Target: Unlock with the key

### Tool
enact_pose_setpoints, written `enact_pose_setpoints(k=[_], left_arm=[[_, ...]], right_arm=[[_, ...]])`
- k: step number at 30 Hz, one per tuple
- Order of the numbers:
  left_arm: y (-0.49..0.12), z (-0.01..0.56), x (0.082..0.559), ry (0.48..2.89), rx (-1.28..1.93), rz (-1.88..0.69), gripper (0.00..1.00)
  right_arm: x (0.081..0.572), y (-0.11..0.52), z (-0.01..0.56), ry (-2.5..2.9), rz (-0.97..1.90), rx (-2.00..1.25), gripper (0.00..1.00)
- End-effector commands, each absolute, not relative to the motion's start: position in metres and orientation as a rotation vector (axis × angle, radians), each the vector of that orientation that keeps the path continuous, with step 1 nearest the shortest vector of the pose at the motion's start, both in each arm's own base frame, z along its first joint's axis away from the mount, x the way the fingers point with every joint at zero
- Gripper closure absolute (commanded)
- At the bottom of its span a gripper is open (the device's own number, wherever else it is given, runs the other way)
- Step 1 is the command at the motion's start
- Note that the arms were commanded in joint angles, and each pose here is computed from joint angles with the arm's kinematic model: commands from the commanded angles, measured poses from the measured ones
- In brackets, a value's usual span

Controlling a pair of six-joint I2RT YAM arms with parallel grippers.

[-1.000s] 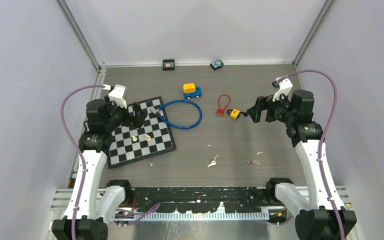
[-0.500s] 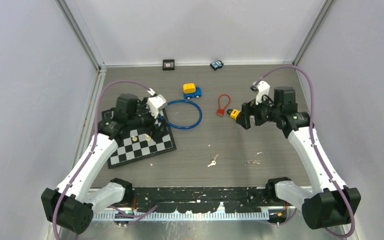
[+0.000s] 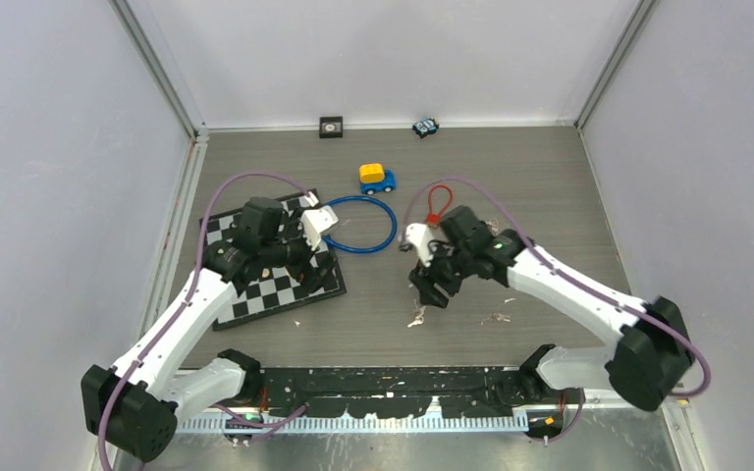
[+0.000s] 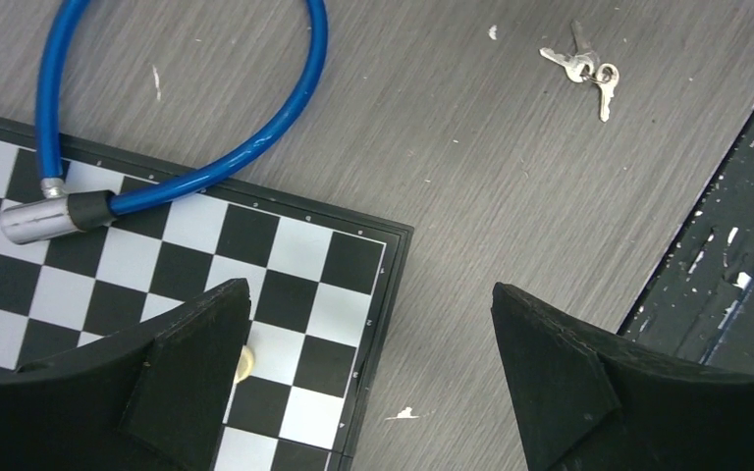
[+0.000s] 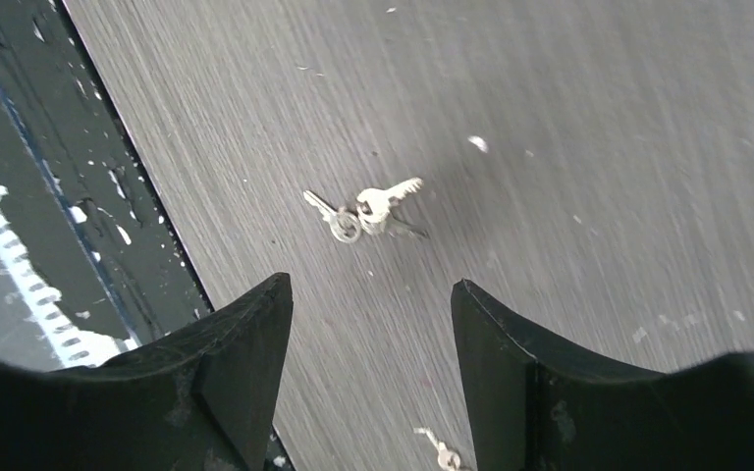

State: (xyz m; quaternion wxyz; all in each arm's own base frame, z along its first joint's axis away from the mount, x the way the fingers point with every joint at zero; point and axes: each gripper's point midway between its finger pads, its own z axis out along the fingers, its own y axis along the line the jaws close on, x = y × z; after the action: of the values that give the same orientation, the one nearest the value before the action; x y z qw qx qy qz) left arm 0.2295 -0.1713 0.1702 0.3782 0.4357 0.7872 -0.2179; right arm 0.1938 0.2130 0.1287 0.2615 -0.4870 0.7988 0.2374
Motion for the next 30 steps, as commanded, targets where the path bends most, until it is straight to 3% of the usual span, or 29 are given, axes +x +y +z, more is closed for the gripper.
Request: enact_pose_setpoints(k=[1,18,30], left_arm=[[-0.164,0.184,0.241,1.941,1.095,-0.472,0.05],[-0.153,0.186,0.24,1.934,1.066,-0.433,0.03],[-0.153,0.188,0.24,1.932,1.063,-0.435,0.03]], right_arm=[[0.199,0.24,0.104,2.13,0.492,-1.449,0.36],[0.192,0.264,0.044,2.25,0.288,-1.579,0.37],[0.194,0.254,0.028,2.306,0.185,-1.628,0.59]])
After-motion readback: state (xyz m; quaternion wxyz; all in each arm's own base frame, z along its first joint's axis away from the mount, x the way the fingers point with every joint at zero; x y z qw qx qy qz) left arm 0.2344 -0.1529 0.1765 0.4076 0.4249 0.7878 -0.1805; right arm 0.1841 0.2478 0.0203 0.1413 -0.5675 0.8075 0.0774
